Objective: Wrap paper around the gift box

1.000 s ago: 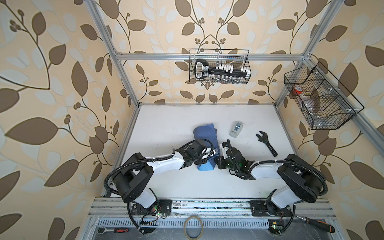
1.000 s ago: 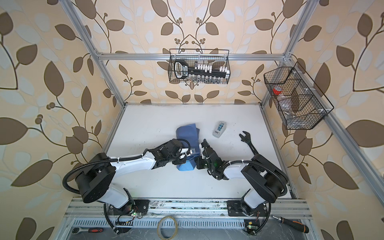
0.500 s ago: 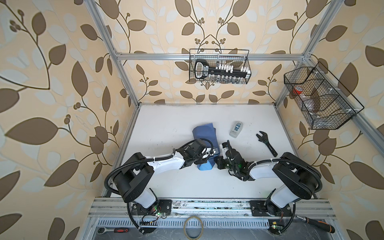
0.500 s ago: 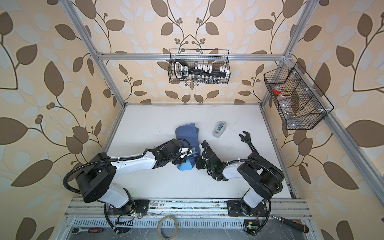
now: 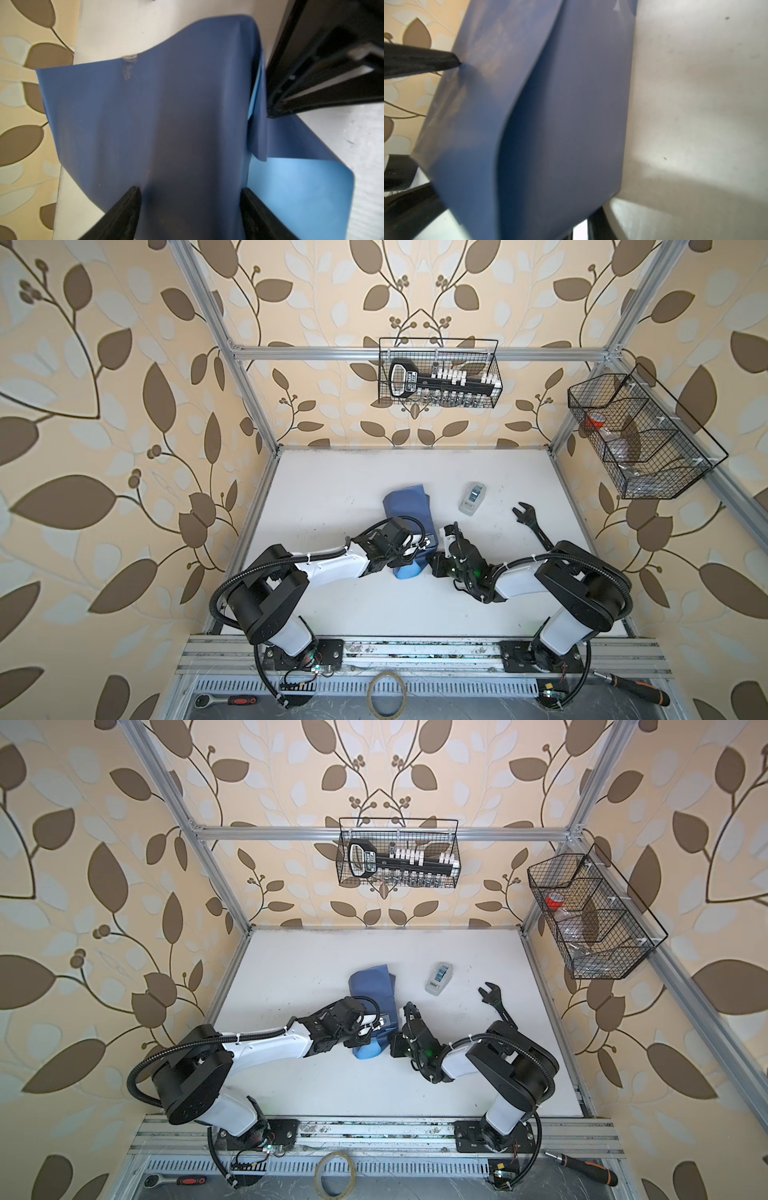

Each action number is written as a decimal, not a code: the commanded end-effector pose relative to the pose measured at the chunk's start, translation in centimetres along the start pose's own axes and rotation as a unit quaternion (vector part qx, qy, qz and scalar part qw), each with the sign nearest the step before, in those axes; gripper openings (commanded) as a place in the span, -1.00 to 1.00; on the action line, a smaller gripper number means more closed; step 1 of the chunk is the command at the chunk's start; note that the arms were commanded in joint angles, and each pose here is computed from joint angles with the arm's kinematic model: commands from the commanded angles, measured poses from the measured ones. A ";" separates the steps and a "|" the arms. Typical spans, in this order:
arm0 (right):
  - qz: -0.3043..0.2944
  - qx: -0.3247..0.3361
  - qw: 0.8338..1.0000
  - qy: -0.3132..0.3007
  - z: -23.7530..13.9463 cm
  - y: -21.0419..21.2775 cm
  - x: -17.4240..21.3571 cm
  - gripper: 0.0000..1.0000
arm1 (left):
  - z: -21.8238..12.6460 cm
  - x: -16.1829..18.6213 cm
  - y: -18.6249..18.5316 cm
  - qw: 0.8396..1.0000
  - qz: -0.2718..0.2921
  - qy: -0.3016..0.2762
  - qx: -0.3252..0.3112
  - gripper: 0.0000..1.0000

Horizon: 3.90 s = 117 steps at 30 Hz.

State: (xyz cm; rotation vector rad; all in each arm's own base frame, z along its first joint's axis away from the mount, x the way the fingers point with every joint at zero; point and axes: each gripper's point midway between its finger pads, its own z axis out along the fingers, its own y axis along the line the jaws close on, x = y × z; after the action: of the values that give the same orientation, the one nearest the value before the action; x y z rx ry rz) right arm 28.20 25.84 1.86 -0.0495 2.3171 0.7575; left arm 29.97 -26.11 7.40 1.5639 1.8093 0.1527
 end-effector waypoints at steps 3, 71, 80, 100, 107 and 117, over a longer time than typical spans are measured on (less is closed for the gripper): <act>0.021 0.018 0.999 0.041 -0.3 -1.6 3.6 -0.72 | 0.4 1.2 -1.9 0.999 0.023 0.025 0.038 0.51; 0.059 -0.035 0.996 0.060 -0.5 -0.9 3.3 -0.84 | 0.5 1.4 -1.6 0.999 0.023 0.031 0.032 0.52; 0.061 -0.045 0.994 0.073 -1.5 0.4 6.0 -0.86 | 0.4 1.3 -1.6 0.999 0.022 0.029 0.031 0.53; 0.069 -0.035 0.995 0.056 0.1 -1.4 2.3 -0.86 | 0.4 1.4 -1.6 0.999 0.022 0.031 0.033 0.53; 0.079 -0.033 0.995 0.049 0.2 -2.2 1.3 -0.86 | 0.4 1.3 -1.6 0.999 0.022 0.029 0.032 0.53; 0.058 -0.068 0.995 0.042 -2.2 -0.2 -0.1 -0.69 | -0.1 0.2 -0.4 1.000 0.007 0.018 0.018 0.58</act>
State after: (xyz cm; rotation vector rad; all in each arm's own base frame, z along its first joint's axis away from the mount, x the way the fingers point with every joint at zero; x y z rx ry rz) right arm 27.73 25.03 2.51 0.0297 2.3477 1.0036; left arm 30.02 -26.00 7.44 1.5635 1.8204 0.1607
